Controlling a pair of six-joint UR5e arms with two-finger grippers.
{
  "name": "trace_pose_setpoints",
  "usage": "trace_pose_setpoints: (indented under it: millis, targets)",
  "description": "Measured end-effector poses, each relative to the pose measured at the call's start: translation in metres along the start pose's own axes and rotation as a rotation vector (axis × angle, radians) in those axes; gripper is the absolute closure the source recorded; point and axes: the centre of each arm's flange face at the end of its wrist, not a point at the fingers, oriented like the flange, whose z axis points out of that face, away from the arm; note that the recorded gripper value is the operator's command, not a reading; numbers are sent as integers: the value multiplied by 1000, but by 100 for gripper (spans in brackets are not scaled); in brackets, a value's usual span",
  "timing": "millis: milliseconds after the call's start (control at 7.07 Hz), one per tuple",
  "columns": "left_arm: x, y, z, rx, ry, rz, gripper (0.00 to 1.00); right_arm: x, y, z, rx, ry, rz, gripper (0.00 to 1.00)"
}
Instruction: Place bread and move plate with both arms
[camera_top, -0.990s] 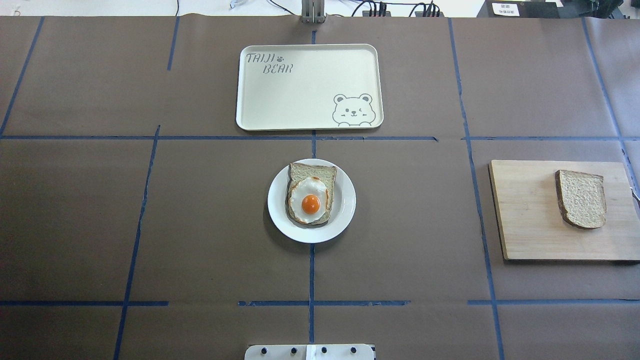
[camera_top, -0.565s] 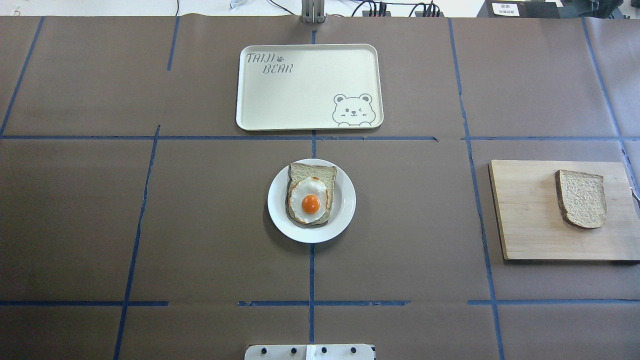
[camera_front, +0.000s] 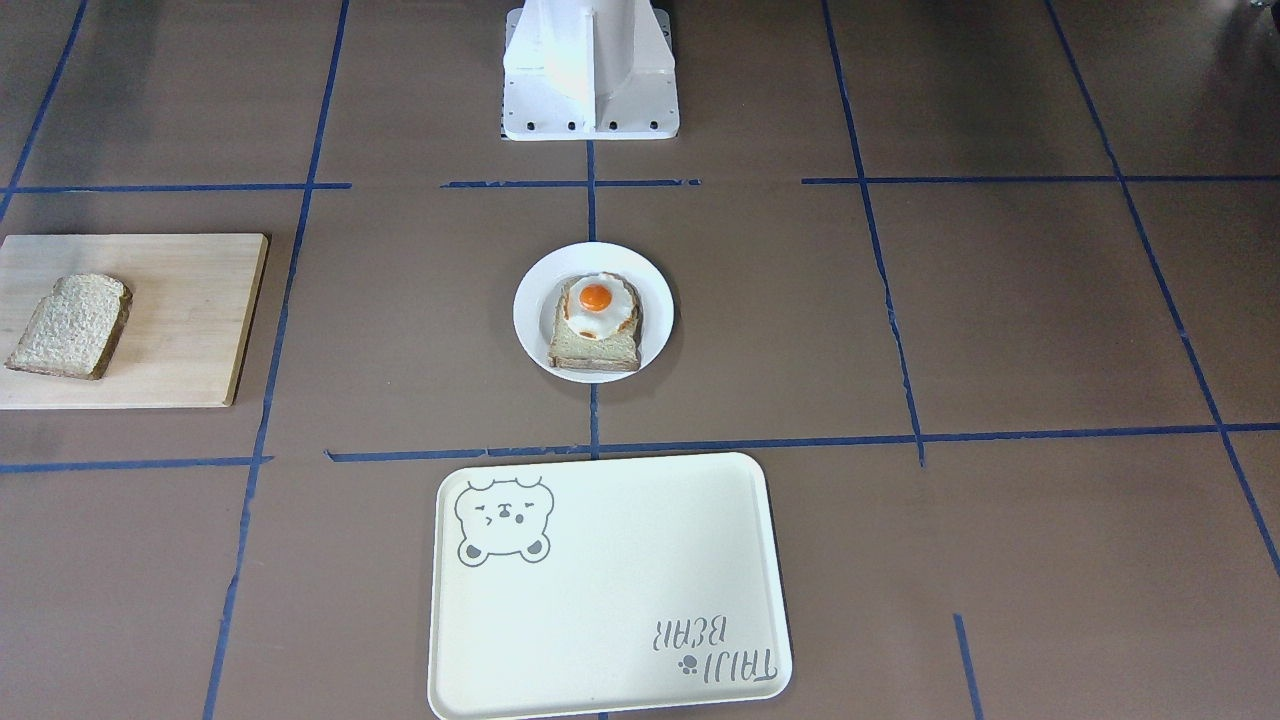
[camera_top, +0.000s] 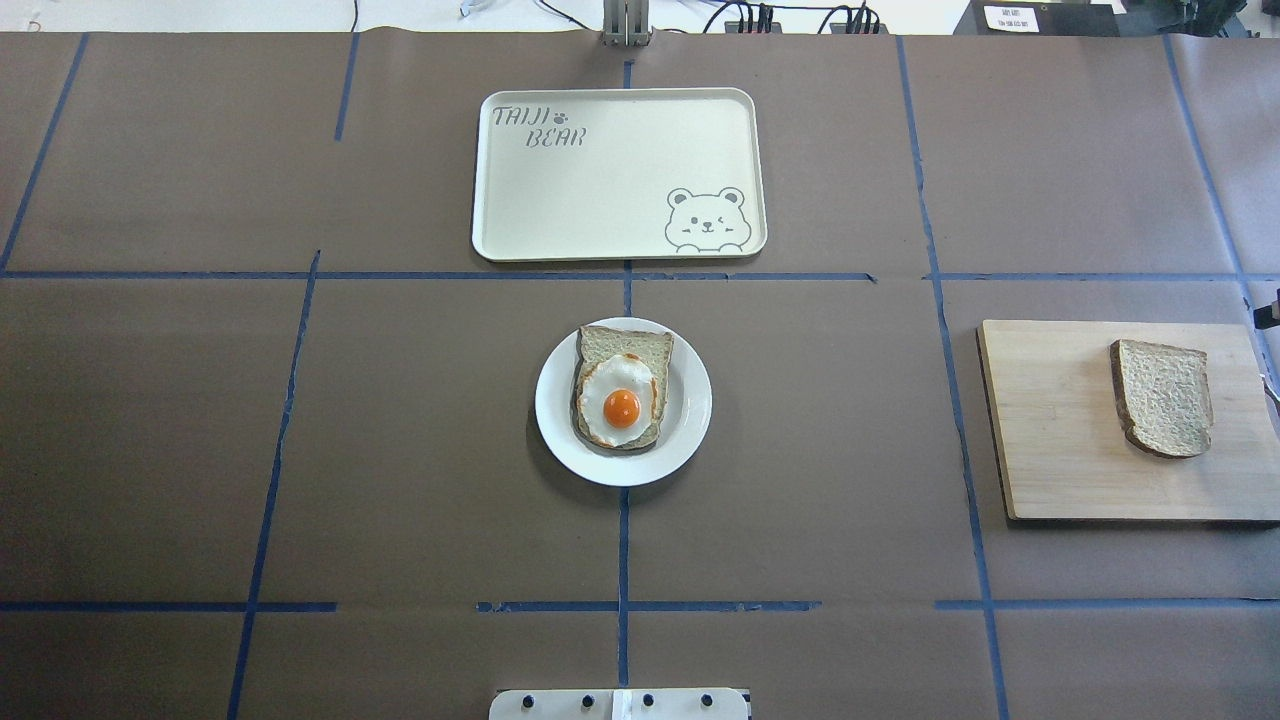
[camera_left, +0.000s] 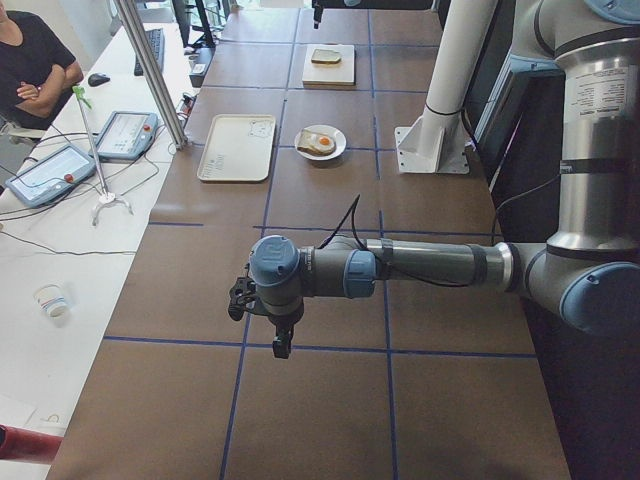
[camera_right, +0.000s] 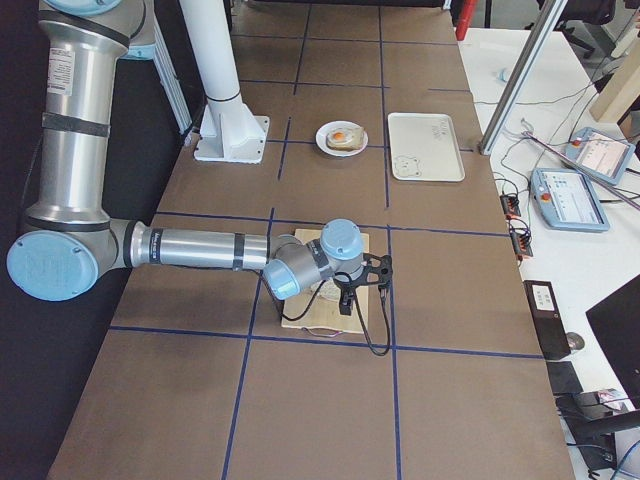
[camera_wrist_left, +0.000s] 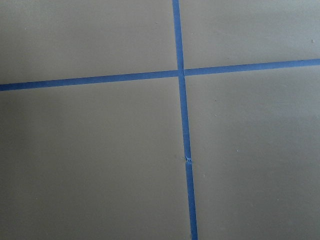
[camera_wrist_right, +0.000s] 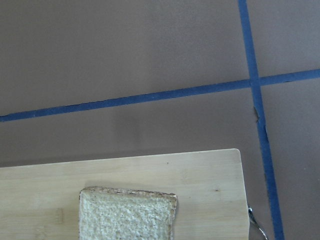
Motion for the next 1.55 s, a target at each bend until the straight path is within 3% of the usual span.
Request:
trace_pose_setpoints:
  millis: [565,1131,1414,1555]
  targets:
    - [0,0,0,2,0,1,0,-34,24,54,-72,57,0,1]
    - [0,0,0,4,-1,9,0,-29,35,89,-136,91,-8,2]
    - [0,0,-1,7,-2,15,0,-25,35,95,-145,98,-2,19]
    - [1,0,-1,9,-2,17,0,-24,35,96,-147,101,2,34]
